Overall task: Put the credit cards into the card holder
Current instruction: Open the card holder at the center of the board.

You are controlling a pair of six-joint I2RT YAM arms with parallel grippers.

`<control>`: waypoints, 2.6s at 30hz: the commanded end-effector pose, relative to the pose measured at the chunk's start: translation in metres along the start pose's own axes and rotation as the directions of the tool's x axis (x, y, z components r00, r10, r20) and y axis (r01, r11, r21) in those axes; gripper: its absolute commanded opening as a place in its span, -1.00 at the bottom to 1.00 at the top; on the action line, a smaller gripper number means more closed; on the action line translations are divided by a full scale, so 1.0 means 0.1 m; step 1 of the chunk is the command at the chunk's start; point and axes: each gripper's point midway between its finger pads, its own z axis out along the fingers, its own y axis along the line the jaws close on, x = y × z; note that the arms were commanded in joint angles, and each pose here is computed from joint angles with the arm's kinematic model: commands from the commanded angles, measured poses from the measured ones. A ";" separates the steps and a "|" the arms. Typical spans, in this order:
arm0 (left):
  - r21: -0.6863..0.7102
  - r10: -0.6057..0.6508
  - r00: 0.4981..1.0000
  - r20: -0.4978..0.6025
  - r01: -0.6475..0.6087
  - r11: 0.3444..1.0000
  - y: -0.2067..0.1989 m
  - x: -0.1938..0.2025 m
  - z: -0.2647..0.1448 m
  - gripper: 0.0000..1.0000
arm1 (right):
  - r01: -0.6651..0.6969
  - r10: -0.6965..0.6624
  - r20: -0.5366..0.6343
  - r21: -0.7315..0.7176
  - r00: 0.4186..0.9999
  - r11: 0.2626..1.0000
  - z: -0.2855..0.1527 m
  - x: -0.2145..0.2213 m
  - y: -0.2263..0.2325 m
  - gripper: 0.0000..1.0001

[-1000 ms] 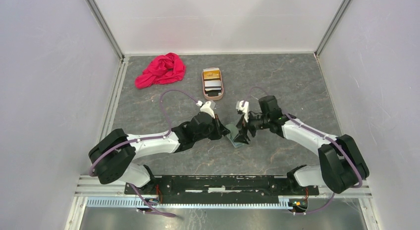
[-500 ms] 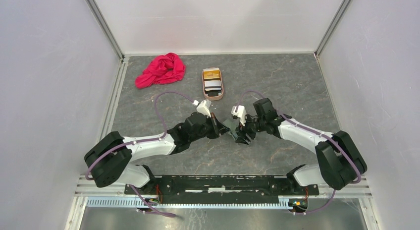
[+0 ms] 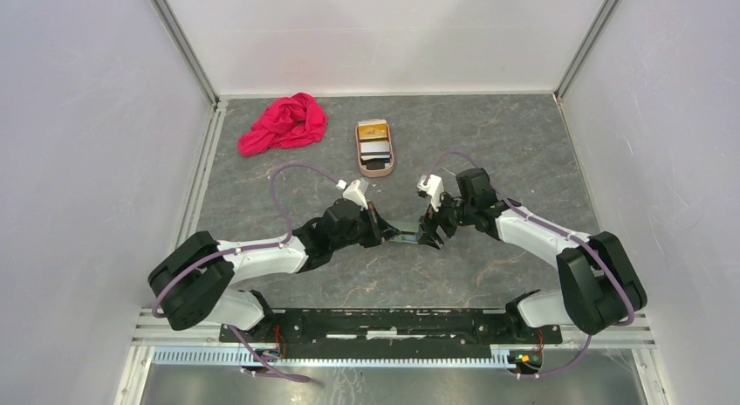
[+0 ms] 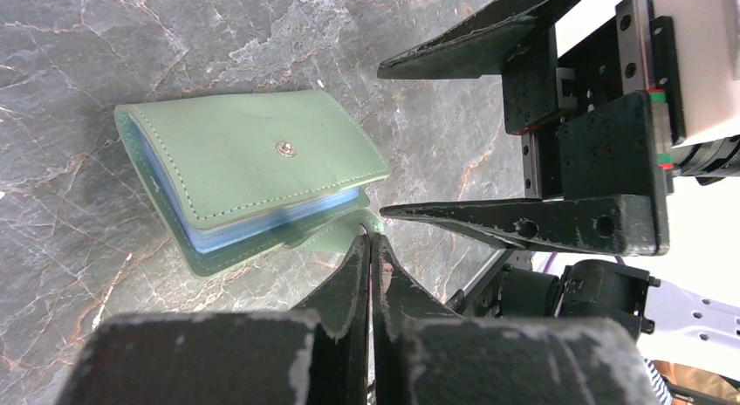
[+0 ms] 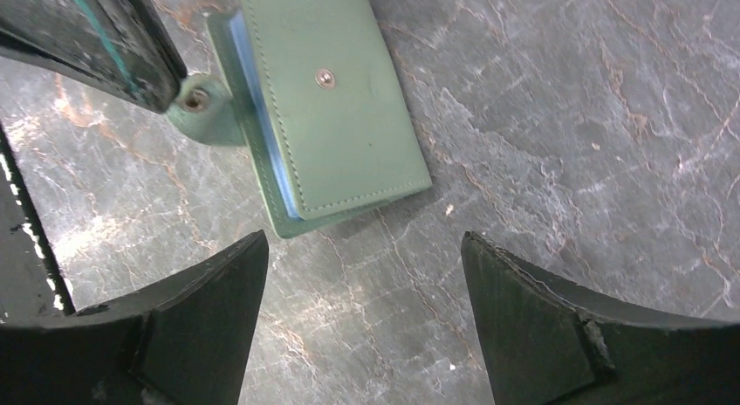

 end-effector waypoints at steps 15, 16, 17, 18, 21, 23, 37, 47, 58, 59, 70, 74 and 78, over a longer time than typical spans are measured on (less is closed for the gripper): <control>0.066 -0.022 0.994 -0.104 0.029 0.997 -0.10 0.18 -0.03 -0.96 | 0.049 -0.052 0.052 0.057 0.997 0.997 0.15 -0.40 -0.11 0.27; 0.068 -0.021 0.994 -0.111 0.029 0.997 -0.10 0.20 -0.03 -0.96 | 0.047 -0.050 0.050 0.072 0.998 0.996 0.14 -0.41 -0.13 0.17; 0.071 -0.020 0.993 -0.118 0.028 0.997 -0.10 0.21 -0.03 -0.96 | 0.046 -0.050 0.047 0.088 0.998 0.995 0.14 -0.41 -0.16 0.05; 0.072 -0.019 0.992 -0.122 0.028 0.997 -0.09 0.22 -0.04 -0.96 | 0.044 -0.049 0.042 0.110 0.998 0.993 0.13 -0.40 -0.19 -0.04; 0.071 -0.019 0.991 -0.129 0.028 0.997 -0.07 0.25 -0.07 -0.96 | 0.053 -0.059 0.036 0.152 0.998 0.987 0.09 -0.40 -0.26 -0.31; 0.066 -0.018 0.990 -0.139 0.028 0.997 -0.05 0.28 -0.09 -0.96 | 0.063 -0.072 0.050 0.163 0.996 0.985 0.05 -0.44 -0.27 -0.50; -0.117 0.005 0.981 -0.196 -0.028 0.993 0.24 0.22 0.10 -0.96 | -0.060 0.069 -0.031 0.231 0.997 0.971 -0.41 0.23 -0.34 -1.00; -0.191 -0.006 0.947 -0.323 -0.059 0.980 0.54 0.53 0.39 -0.96 | -0.076 0.153 -0.113 0.504 0.982 0.860 -0.86 0.47 -0.90 -0.24; -0.161 0.061 0.951 -0.303 -0.114 0.980 0.38 0.43 0.39 -0.96 | 0.362 -0.290 0.233 -0.390 0.928 0.846 -0.66 -0.48 0.80 -0.28; -0.159 0.060 0.953 -0.297 -0.111 0.981 0.37 0.42 0.38 -0.96 | 0.416 -0.348 0.230 -0.439 0.909 0.796 -0.62 -0.38 0.93 -0.41; -0.157 0.055 0.962 -0.268 -0.100 0.982 0.38 0.40 0.34 -0.96 | 0.533 -0.553 -0.040 -0.214 0.833 0.819 0.09 0.13 0.91 -1.00; -0.152 0.054 0.961 -0.270 -0.098 0.984 0.38 0.41 0.32 -0.96 | 0.532 -0.529 -0.128 -0.012 0.839 0.847 0.13 0.07 0.58 -1.00; -0.118 0.065 0.961 -0.270 -0.099 0.988 0.31 0.41 0.28 -0.96 | 0.509 -0.492 -0.149 0.115 0.858 0.853 0.09 -0.06 0.36 -1.00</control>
